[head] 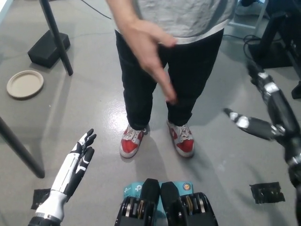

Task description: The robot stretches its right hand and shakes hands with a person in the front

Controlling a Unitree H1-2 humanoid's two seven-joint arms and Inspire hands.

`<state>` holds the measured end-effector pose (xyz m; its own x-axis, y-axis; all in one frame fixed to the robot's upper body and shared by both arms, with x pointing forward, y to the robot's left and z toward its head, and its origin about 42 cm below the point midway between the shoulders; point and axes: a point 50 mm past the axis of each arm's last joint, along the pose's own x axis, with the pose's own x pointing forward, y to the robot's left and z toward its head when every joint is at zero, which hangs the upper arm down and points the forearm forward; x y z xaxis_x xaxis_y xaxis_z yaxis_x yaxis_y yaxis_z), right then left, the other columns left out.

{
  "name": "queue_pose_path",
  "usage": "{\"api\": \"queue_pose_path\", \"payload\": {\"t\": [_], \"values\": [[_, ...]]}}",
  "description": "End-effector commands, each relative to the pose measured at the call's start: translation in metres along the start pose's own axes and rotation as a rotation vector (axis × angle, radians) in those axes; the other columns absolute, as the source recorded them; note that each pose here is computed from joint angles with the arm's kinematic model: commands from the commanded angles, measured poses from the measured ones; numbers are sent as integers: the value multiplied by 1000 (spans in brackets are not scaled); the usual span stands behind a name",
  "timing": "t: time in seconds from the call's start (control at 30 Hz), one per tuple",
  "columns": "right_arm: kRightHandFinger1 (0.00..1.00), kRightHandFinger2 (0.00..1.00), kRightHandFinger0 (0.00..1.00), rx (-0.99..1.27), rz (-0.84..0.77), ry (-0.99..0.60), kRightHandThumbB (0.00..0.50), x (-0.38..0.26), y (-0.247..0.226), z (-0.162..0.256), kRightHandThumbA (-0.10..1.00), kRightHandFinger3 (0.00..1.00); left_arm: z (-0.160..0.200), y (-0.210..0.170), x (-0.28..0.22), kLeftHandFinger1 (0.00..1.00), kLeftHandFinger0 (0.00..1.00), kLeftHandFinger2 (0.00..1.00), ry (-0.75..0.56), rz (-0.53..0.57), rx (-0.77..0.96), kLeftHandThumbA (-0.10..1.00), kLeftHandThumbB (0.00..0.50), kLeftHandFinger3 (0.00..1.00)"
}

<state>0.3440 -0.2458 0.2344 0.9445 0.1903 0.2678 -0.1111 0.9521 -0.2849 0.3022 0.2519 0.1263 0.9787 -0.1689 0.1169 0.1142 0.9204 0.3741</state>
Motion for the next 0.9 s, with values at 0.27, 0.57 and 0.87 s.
{"api": "queue_pose_path", "payload": {"t": [0.27,0.57,0.87], "values": [[1000,1000,1000,210,18,91,383,-41,9,-79,925,1000,8,5,4,1000,1000,1000,-50,11,14,1000,162,1000],[1000,1000,1000,220,82,193,368,-57,22,-111,1000,1000,3,1,-5,1000,1000,1000,-23,7,-25,1000,140,1000],[1000,1000,1000,181,90,177,349,-60,24,-110,933,1000,1,3,-6,1000,1000,1000,-18,4,-11,1000,141,1000]]}}
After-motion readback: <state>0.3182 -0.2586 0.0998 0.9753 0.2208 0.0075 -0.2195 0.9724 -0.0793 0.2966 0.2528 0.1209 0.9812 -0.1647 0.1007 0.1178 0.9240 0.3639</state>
